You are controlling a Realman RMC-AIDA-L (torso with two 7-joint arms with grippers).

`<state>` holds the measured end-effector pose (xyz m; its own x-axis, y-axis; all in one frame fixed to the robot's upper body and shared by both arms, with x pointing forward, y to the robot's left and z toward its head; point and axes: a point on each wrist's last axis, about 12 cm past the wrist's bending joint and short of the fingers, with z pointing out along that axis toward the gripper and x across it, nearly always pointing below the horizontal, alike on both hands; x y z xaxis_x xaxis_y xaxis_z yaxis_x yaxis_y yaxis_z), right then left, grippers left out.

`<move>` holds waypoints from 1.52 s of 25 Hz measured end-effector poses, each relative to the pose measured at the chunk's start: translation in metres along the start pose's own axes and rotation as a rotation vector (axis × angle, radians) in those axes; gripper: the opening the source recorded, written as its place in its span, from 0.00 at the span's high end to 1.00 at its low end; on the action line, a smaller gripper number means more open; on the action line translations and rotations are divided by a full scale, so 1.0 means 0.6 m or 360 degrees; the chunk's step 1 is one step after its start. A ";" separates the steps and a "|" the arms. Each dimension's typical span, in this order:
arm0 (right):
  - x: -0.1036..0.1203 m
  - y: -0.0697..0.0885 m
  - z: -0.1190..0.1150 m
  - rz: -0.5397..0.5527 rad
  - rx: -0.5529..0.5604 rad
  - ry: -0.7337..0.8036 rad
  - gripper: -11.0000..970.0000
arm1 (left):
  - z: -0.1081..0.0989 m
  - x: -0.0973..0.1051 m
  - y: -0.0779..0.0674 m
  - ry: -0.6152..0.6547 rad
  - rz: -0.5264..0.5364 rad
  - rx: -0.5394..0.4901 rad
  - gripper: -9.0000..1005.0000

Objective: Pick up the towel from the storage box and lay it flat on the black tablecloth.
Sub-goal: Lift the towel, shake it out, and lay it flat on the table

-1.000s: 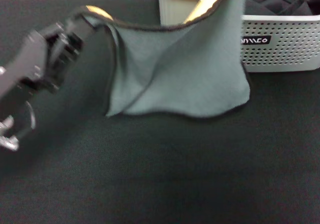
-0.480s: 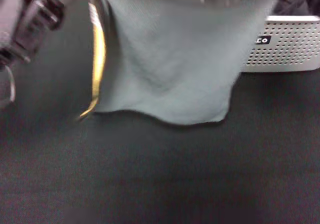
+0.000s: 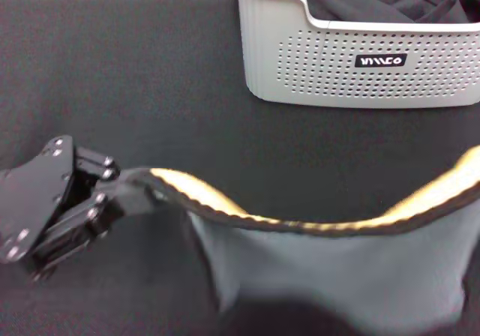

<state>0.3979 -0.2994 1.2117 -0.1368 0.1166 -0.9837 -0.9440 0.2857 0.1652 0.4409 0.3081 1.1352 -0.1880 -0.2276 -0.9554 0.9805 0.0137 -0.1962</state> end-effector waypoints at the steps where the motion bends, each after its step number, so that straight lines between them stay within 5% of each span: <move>1: 0.001 0.005 -0.009 -0.0002 0.0035 -0.0003 0.98 | 0.002 -0.006 -0.006 0.0004 -0.0013 0.0031 0.97; 4: 0.014 -0.005 -0.022 0.0022 0.0109 -0.0002 0.98 | 0.008 -0.016 -0.002 0.0003 -0.0071 0.0055 0.97; 7: 0.055 -0.053 -0.015 0.0142 0.0123 0.0010 0.98 | 0.005 -0.008 0.024 0.0039 -0.0142 -0.0010 0.97; 12: 0.153 -0.151 0.037 0.0362 0.0120 0.0088 0.98 | -0.008 0.027 0.095 0.0227 -0.0265 -0.0345 0.97; 17: 0.177 -0.204 0.084 0.0359 0.0144 0.0159 0.98 | -0.017 0.041 0.145 0.0527 -0.0265 -0.0620 0.97; 27: 0.160 -0.261 0.112 0.0291 0.0353 0.0247 0.98 | -0.028 0.012 0.188 0.0648 -0.0282 -0.0835 0.97; 38: 0.188 -0.278 0.135 0.0307 0.0463 0.0404 0.98 | -0.006 0.027 0.211 0.0767 -0.0295 -0.0896 0.97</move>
<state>0.5643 -0.2568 1.0790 -0.4063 -0.0332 -0.9131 -0.7748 0.5423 0.3250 0.5620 0.3098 1.0939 -0.4775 0.1735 -0.8613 0.7772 0.5405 -0.3220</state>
